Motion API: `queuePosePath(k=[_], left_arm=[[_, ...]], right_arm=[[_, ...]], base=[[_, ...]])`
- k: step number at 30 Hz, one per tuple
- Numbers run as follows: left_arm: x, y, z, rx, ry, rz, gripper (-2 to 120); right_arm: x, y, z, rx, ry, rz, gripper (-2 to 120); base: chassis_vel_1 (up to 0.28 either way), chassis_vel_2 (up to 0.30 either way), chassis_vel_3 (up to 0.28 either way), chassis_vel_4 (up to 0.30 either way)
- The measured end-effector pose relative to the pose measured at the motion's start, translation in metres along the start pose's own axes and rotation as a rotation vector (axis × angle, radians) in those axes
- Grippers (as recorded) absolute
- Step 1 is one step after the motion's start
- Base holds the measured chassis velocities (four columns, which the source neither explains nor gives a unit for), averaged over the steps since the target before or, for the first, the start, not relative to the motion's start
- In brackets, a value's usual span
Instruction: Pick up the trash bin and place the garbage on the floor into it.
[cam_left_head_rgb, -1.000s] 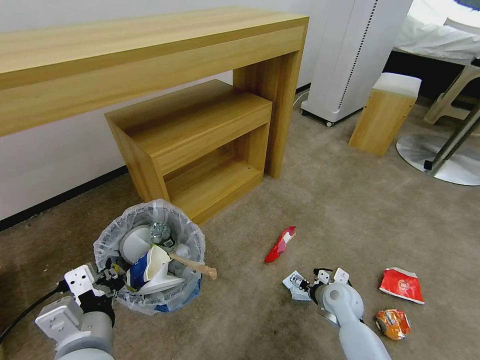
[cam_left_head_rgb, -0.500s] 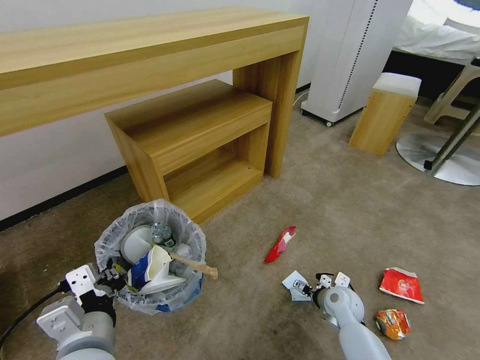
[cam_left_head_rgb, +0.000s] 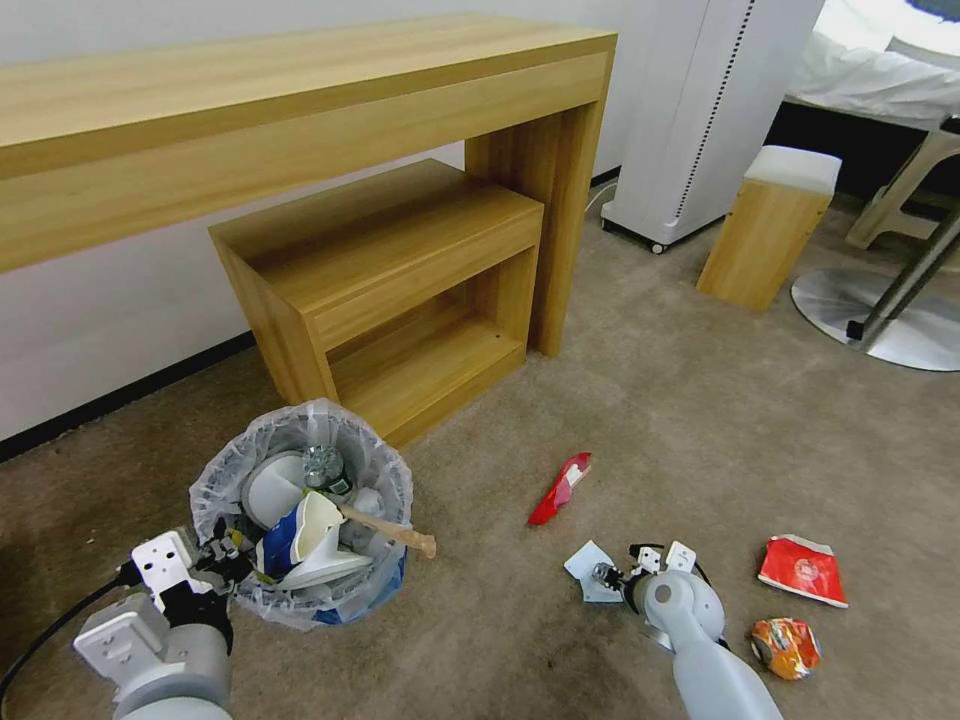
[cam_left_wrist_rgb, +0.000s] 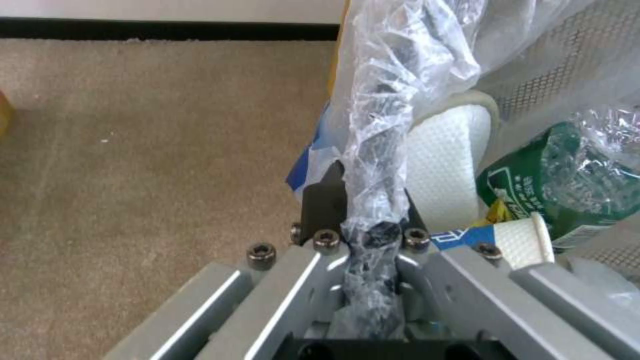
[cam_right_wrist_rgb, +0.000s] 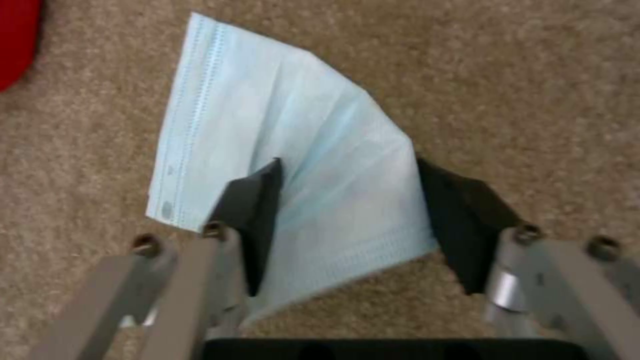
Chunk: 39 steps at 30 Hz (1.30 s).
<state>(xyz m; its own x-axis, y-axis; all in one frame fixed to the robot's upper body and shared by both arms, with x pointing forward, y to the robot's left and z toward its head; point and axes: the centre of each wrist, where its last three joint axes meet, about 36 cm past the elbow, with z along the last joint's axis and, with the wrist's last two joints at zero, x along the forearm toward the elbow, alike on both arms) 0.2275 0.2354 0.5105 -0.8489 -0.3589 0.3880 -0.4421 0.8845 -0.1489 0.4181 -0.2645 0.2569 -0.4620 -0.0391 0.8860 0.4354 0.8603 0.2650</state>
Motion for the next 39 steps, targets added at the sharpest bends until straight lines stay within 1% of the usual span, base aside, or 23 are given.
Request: queuePosePath(k=[1,4,5,8,9,11,13,18,21,22,24,25,28,29,30,32,33,34,35,36,37,38,39], left_arm=[[0.0,0.0,0.0,0.0,0.0,0.0,1],[0.0,0.0,0.0,-0.002,0.002,-0.002,1],[0.0,0.0,0.0,-0.002,0.002,-0.002,1],[0.0,0.0,0.001,-0.004,0.002,-0.003,1],[0.0,0.0,0.001,-0.004,0.002,-0.003,1],[0.001,0.0,0.001,-0.006,0.004,-0.003,1],[0.001,0.0,0.001,-0.007,0.004,-0.003,1],[0.001,0.0,0.001,-0.008,0.004,-0.003,1],[0.0,0.001,0.001,-0.01,0.003,-0.003,1],[0.0,0.001,0.001,-0.01,0.003,-0.003,1],[0.0,0.0,0.001,-0.011,0.002,-0.003,1],[0.0,0.0,0.001,-0.011,0.002,-0.003,1],[0.001,-0.003,0.002,-0.007,0.007,0.005,1],[0.001,-0.003,0.002,-0.007,0.007,0.005,1],[0.002,-0.004,0.002,-0.004,0.01,0.009,1],[0.003,-0.006,0.004,0.003,0.017,0.018,1],[0.003,-0.006,0.004,0.003,0.017,0.018,1],[0.003,-0.008,0.004,0.006,0.021,0.024,1],[0.004,-0.009,0.005,0.009,0.026,0.029,1],[0.005,-0.011,0.006,0.012,0.032,0.035,1],[0.006,-0.013,0.007,0.015,0.036,0.041,1],[0.006,-0.013,0.007,0.015,0.036,0.041,1],[0.006,-0.015,0.007,0.018,0.037,0.046,1]], right_arm=[[0.0,0.0,0.0,0.0,0.0,0.0,48],[0.0,-0.001,0.0,0.009,-0.004,0.005,33],[0.0,-0.001,0.0,0.009,-0.004,0.005,33],[0.0,0.001,0.001,0.018,-0.009,-0.007,21],[0.0,0.001,0.001,0.018,-0.009,-0.007,21],[0.002,0.001,-0.001,0.024,-0.022,-0.007,8],[0.005,0.001,-0.001,0.032,-0.032,-0.008,3],[0.014,0.004,0.0,0.049,-0.063,-0.025,2],[0.037,0.009,0.001,0.074,-0.165,-0.1,2],[0.037,0.009,0.001,0.074,-0.165,-0.1,2],[0.064,0.016,-0.002,0.093,-0.271,-0.225,0],[0.064,0.016,-0.002,0.093,-0.271,-0.225,0],[0.112,0.03,-0.013,0.137,-0.459,-0.49,0],[0.112,0.03,-0.013,0.137,-0.459,-0.49,0],[0.123,0.033,-0.016,0.154,-0.521,-0.582,0],[0.14,0.04,-0.023,0.206,-0.664,-0.82,0],[0.14,0.04,-0.023,0.206,-0.664,-0.82,0],[0.146,0.044,-0.028,0.241,-0.735,-0.944,0],[0.148,0.048,-0.032,0.275,-0.786,-1.043,0],[0.148,0.053,-0.037,0.332,-0.843,-1.182,0],[0.144,0.059,-0.042,0.394,-0.885,-1.319,0],[0.144,0.059,-0.042,0.394,-0.885,-1.319,0],[0.138,0.066,-0.044,0.444,-0.904,-1.433,0]], base=[[0.0,0.0,0.0,0.0],[0.0,0.0,0.0,0.0],[0.0,0.0,0.0,0.0],[0.0,0.0,0.0,0.0],[0.0,0.0,0.0,0.0],[0.0,0.0,0.0,0.0],[0.0,0.0,0.0,0.0],[0.0,0.0,0.0,0.0],[0.0,0.0,0.0,0.0],[0.0,0.0,0.0,0.0],[0.0,0.0,0.0,0.0],[0.0,0.0,0.0,0.0],[0.0,0.0,0.0,0.0],[0.0,0.0,0.0,0.0],[0.0,0.0,0.0,0.0],[0.0,0.0,0.0,0.0],[0.0,0.0,0.0,0.0],[0.0,0.0,0.0,0.0],[0.0,0.0,0.0,0.0],[0.0,0.0,0.0,0.0],[0.0,0.0,0.0,0.0],[0.0,0.0,0.0,0.0],[0.0,0.0,0.0,0.0]])
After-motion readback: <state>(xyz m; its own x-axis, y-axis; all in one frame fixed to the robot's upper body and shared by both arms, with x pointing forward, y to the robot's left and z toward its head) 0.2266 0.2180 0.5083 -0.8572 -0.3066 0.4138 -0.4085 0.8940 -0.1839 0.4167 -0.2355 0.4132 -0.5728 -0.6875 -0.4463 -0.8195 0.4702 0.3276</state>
